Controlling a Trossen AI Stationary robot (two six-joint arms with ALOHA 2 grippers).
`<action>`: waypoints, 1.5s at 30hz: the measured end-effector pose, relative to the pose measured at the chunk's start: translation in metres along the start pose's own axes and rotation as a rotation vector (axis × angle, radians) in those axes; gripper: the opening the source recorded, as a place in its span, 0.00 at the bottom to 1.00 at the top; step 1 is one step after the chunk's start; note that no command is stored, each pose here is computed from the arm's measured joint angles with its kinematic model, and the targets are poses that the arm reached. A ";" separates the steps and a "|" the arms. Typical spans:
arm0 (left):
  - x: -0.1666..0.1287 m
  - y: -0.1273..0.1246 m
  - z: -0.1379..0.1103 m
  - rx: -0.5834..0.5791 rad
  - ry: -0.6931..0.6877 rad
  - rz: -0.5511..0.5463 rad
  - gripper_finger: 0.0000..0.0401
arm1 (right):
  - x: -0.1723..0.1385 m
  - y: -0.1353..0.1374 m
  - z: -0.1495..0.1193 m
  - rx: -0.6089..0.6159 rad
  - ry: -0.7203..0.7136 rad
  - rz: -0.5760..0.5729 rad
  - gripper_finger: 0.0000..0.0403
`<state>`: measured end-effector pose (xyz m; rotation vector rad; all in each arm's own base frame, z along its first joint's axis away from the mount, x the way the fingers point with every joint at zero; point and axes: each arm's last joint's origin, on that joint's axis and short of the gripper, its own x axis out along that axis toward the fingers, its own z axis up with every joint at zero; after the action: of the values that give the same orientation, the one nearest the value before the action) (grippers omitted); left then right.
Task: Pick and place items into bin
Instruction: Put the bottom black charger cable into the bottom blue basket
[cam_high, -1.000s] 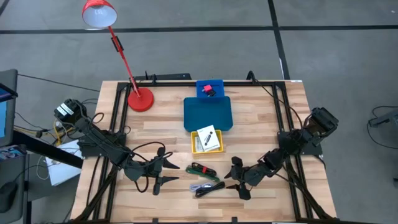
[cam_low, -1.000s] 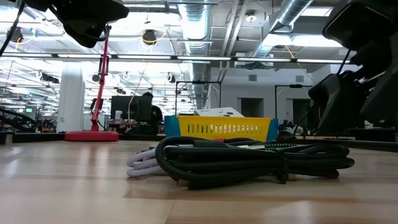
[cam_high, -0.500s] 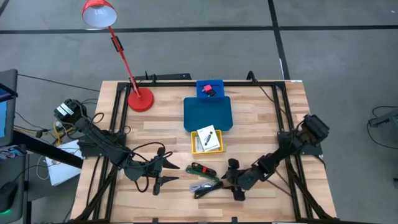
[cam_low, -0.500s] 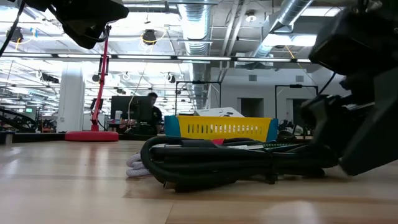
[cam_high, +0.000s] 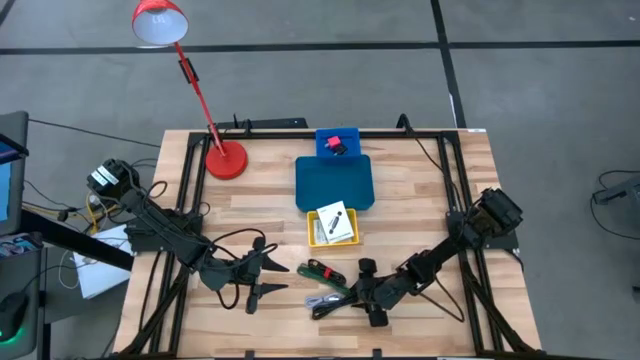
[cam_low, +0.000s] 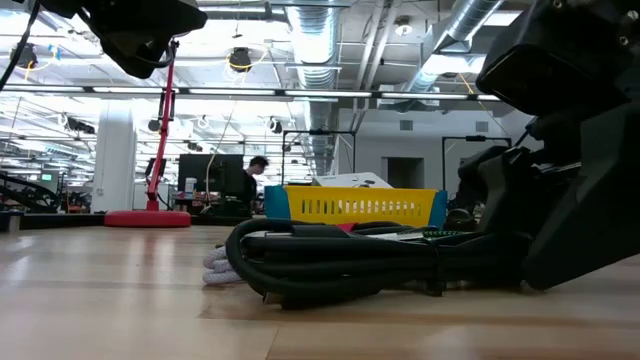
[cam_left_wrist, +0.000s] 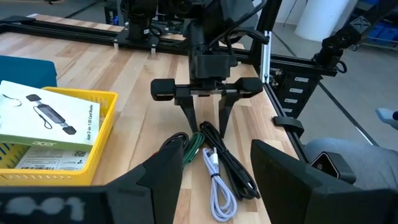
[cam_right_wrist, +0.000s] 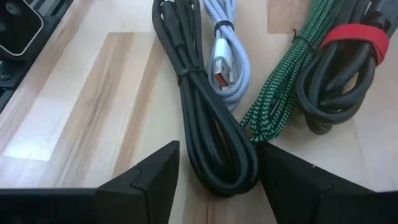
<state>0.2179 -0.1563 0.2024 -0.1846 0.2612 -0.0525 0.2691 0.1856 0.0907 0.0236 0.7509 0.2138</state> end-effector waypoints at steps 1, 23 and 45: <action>0.000 0.000 0.000 0.000 0.000 0.000 0.44 | 0.000 0.000 0.000 0.000 0.000 -0.001 0.48; 0.000 0.000 0.000 -0.037 0.005 -0.001 0.44 | 0.002 0.022 0.035 0.016 0.090 0.285 0.08; 0.000 0.000 -0.001 -0.044 0.006 -0.002 0.44 | -0.083 -0.035 0.169 -0.320 0.661 -0.406 0.07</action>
<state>0.2177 -0.1562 0.2019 -0.2286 0.2687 -0.0494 0.3309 0.1443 0.2672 -0.5215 1.3486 -0.0577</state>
